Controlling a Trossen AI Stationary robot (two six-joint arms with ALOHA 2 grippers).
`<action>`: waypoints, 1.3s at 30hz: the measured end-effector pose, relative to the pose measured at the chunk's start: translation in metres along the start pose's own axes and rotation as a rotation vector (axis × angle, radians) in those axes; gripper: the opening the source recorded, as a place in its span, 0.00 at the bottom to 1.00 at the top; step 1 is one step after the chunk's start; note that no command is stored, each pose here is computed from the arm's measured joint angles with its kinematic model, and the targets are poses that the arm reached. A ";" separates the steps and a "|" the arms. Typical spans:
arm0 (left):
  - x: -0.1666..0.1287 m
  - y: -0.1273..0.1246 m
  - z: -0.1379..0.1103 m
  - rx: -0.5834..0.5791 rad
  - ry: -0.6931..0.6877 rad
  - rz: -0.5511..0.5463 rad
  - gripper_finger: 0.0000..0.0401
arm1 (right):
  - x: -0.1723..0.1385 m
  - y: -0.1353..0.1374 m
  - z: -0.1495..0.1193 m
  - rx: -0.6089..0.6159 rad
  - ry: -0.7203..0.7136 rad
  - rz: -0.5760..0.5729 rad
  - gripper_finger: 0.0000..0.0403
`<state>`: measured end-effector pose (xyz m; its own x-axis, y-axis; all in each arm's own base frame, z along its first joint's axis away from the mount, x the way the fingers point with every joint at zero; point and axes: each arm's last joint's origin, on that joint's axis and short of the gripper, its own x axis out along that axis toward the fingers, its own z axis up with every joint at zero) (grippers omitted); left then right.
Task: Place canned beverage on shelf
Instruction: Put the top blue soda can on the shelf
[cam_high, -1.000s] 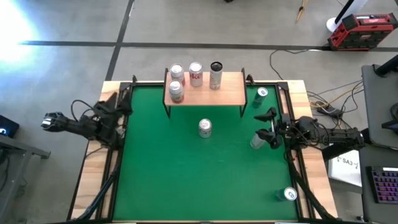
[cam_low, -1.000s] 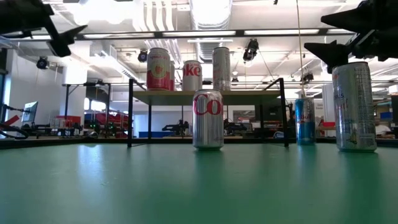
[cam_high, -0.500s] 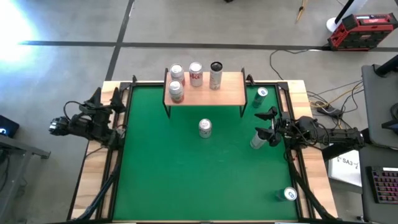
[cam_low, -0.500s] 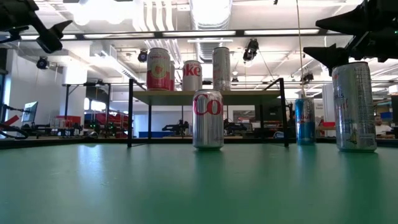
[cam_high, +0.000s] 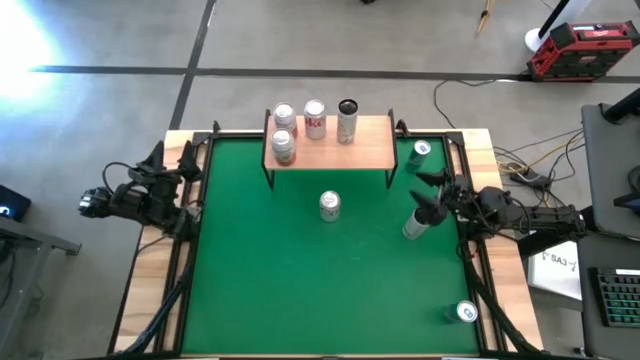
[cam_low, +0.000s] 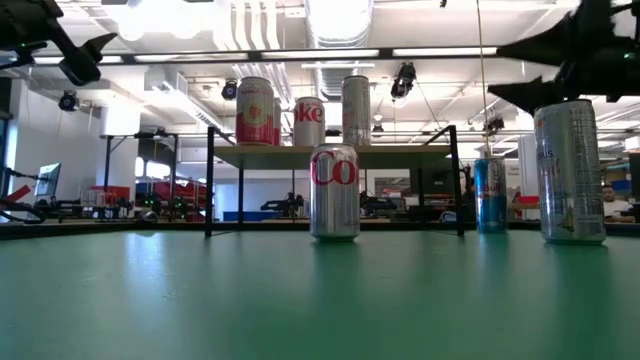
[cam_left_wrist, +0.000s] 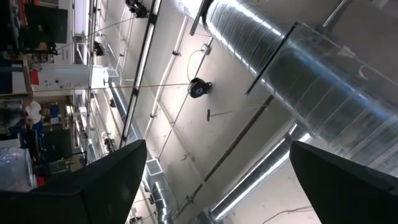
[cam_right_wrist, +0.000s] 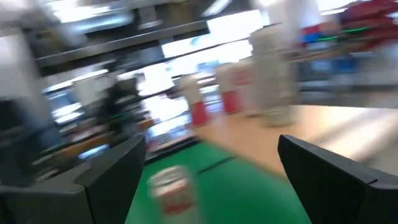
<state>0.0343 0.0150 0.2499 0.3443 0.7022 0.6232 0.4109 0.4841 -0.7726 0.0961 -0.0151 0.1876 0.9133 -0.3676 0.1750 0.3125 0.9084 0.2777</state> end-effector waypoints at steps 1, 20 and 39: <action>0.000 0.000 0.000 0.003 0.002 0.001 0.95 | 0.000 -0.002 0.000 0.010 -0.013 -0.072 0.89; 0.000 0.001 -0.002 0.019 0.014 0.008 0.95 | 0.031 0.011 0.064 0.054 0.094 -0.607 0.89; 0.000 0.002 -0.002 0.024 0.018 0.010 0.95 | 0.113 0.015 0.117 0.353 0.714 -1.315 0.89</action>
<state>0.0368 0.0145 0.2488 0.3639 0.6977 0.6171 0.3865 0.4897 -0.7816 0.1736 -0.0664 0.3219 0.0124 -0.5835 -0.8120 0.9908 -0.1020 0.0884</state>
